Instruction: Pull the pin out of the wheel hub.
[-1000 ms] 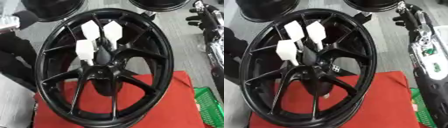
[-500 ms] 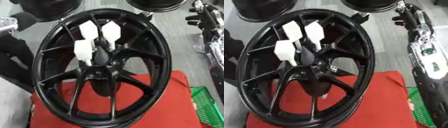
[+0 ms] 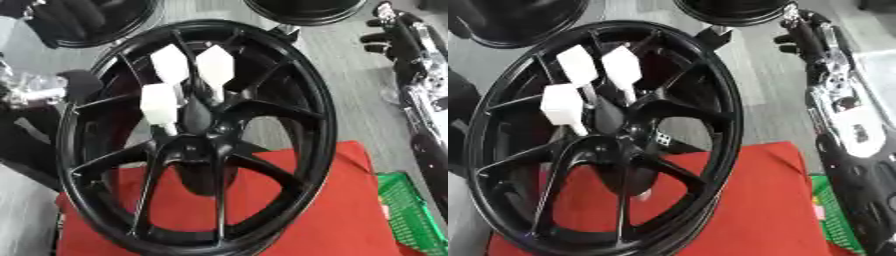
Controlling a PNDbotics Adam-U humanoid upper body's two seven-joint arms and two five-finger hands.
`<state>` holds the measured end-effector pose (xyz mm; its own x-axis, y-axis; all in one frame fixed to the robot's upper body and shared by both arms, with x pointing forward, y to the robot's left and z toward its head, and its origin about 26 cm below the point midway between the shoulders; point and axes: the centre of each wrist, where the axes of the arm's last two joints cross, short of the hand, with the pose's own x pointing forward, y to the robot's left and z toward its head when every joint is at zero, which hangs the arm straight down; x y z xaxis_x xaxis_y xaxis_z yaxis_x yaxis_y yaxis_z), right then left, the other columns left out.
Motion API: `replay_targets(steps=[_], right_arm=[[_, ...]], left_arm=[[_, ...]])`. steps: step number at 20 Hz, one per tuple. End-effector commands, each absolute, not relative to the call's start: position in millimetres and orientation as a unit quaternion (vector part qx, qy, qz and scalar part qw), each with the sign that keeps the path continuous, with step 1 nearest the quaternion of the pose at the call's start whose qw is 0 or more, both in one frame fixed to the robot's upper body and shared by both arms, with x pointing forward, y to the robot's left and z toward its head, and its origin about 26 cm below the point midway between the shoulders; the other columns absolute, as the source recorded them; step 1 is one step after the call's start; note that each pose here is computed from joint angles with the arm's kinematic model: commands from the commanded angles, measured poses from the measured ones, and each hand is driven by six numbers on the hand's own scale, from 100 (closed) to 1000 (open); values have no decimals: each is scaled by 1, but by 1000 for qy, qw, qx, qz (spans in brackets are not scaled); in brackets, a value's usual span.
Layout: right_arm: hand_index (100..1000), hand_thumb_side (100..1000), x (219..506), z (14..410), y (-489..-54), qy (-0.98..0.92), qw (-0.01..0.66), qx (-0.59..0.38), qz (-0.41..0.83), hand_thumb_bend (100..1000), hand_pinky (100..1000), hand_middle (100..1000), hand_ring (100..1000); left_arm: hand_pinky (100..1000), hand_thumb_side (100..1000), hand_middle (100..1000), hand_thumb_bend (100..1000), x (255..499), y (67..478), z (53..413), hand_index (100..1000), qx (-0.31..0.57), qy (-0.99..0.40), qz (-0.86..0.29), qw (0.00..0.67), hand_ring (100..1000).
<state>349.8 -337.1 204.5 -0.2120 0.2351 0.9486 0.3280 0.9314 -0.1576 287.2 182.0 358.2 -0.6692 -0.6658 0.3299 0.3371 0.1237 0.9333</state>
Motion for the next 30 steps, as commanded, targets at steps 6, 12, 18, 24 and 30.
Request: replay_targets(steps=[6,12,18,24,30], right_arm=[[765,656,350,215,-339,-785,590,-189,-22,100,732,700,647],[765,655,350,214,-337,-784,591,-187,-19,100,732,701,648],[765,659,350,213,-336,-783,593,-186,-16,100,731,701,648],[765,660,351,214,-336,-784,592,-185,-15,100,731,702,648],[765,661,351,214,-335,-785,592,-184,-14,100,731,702,648]], left_arm=[[682,342,729,427,282,166,358,782,155,-612,-657,412,719],[689,345,764,434,281,156,357,805,147,-601,-665,419,741],[687,330,783,434,279,145,355,811,136,-584,-677,426,761],[688,343,784,443,277,136,352,815,126,-564,-692,432,761],[679,307,764,446,276,133,352,795,131,-558,-694,436,745]])
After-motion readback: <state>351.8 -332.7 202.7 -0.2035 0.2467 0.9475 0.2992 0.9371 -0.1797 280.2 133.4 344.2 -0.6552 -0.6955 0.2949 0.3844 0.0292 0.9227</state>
